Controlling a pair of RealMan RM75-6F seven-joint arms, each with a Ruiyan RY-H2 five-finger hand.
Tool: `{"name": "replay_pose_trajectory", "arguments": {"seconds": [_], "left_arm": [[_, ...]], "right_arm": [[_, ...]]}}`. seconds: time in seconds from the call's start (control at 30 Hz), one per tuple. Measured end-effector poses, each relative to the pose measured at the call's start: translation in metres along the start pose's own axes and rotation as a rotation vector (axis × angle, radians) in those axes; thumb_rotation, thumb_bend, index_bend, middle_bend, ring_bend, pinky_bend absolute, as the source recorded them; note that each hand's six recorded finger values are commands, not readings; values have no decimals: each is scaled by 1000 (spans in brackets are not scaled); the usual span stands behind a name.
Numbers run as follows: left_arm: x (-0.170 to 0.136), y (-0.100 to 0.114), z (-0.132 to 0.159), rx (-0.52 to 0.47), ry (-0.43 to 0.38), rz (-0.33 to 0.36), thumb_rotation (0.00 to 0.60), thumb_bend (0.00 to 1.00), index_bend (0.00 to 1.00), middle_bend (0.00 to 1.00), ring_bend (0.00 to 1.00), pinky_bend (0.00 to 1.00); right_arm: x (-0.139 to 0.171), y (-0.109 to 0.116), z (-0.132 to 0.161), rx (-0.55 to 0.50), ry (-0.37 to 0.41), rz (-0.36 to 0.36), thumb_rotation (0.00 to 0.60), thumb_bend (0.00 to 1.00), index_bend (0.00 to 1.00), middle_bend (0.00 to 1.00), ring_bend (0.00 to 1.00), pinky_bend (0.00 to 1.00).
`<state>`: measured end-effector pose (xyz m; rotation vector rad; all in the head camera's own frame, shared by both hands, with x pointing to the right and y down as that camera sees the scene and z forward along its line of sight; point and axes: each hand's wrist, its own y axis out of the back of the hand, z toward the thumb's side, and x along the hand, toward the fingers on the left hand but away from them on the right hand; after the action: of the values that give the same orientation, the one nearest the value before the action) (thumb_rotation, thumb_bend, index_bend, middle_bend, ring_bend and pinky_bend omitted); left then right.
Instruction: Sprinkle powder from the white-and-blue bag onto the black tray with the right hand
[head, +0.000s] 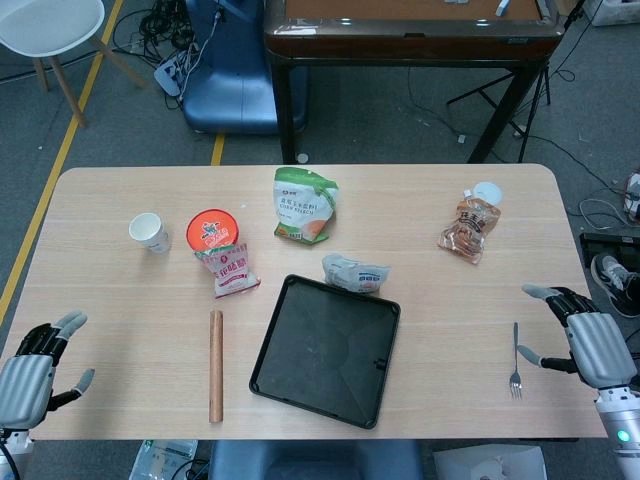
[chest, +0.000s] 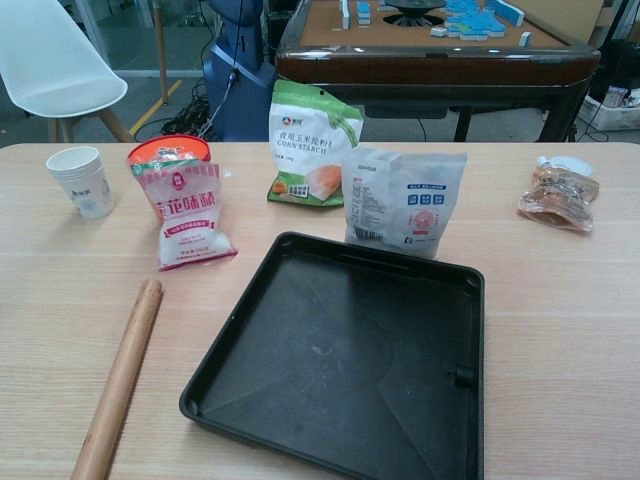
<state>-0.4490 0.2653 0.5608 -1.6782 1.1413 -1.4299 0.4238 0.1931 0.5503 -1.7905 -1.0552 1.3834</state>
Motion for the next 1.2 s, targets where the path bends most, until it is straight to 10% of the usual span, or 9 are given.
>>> {"name": "replay_pose_trajectory", "arguments": {"seconds": [1.2], "left_arm": [[-1, 2, -4, 10, 24, 5, 600, 270, 162, 145, 193, 107]], "right_arm": [[-156, -105, 87, -141, 132, 256, 600, 73, 204, 276, 188, 242]]}}
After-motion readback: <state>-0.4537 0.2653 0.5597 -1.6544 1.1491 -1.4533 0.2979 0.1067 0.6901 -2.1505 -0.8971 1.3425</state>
